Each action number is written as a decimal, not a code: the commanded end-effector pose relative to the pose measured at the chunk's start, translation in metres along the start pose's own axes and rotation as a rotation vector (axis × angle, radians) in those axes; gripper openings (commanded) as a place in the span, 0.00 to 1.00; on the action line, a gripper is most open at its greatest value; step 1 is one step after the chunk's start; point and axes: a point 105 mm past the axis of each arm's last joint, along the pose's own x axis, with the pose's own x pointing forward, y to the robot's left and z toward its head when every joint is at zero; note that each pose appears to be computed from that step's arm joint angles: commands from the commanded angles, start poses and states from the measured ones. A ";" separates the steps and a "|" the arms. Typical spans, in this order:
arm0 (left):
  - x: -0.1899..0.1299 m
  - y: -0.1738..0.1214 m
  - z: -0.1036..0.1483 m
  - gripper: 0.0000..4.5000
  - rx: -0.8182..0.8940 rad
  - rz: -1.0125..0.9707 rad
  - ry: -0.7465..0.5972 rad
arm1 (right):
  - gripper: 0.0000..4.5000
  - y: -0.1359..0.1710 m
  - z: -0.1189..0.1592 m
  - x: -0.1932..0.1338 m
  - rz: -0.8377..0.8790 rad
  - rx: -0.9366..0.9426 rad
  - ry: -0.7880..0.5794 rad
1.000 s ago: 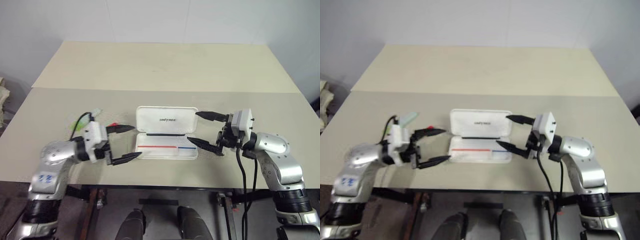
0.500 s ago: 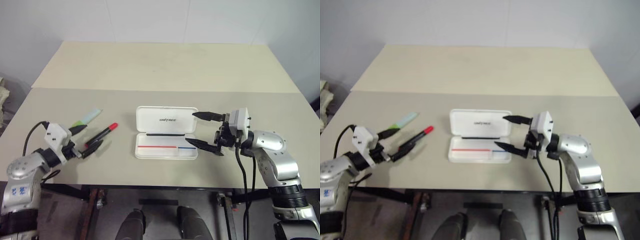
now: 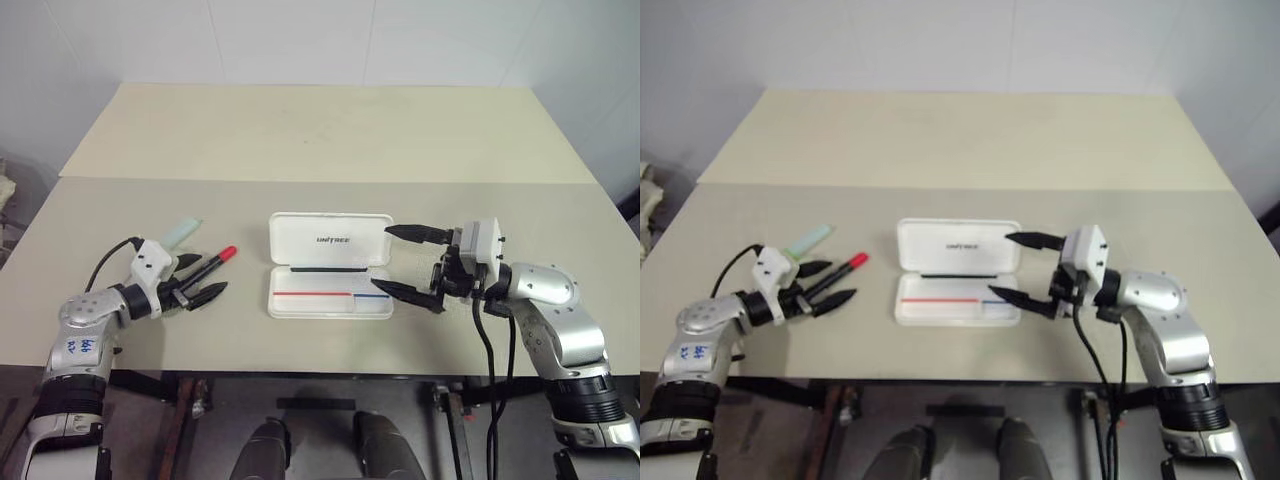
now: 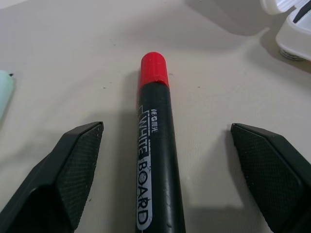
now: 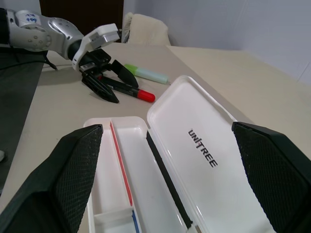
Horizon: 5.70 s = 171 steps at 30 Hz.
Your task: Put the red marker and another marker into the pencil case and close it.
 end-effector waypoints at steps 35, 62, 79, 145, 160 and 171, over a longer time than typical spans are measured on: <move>-0.006 -0.093 0.081 0.22 0.086 -0.440 -0.291 | 1.00 0.002 -0.004 -0.019 -0.008 -0.016 0.061; 0.121 -0.127 0.087 0.22 0.363 -0.731 -0.201 | 1.00 0.023 0.012 -0.054 -0.258 -0.059 0.116; 0.100 -0.138 0.095 0.99 0.324 -0.748 -0.329 | 1.00 0.017 0.009 -0.040 -0.198 -0.037 0.082; -0.021 0.070 -0.012 0.90 -0.182 0.247 -0.053 | 1.00 0.016 0.026 -0.006 0.061 -0.071 0.011; -0.021 0.063 -0.011 0.28 -0.153 0.212 -0.080 | 1.00 0.013 0.020 -0.010 0.035 -0.072 0.012; -0.011 0.022 0.068 0.28 0.052 -0.042 -0.331 | 1.00 0.004 0.002 -0.036 0.011 -0.065 0.078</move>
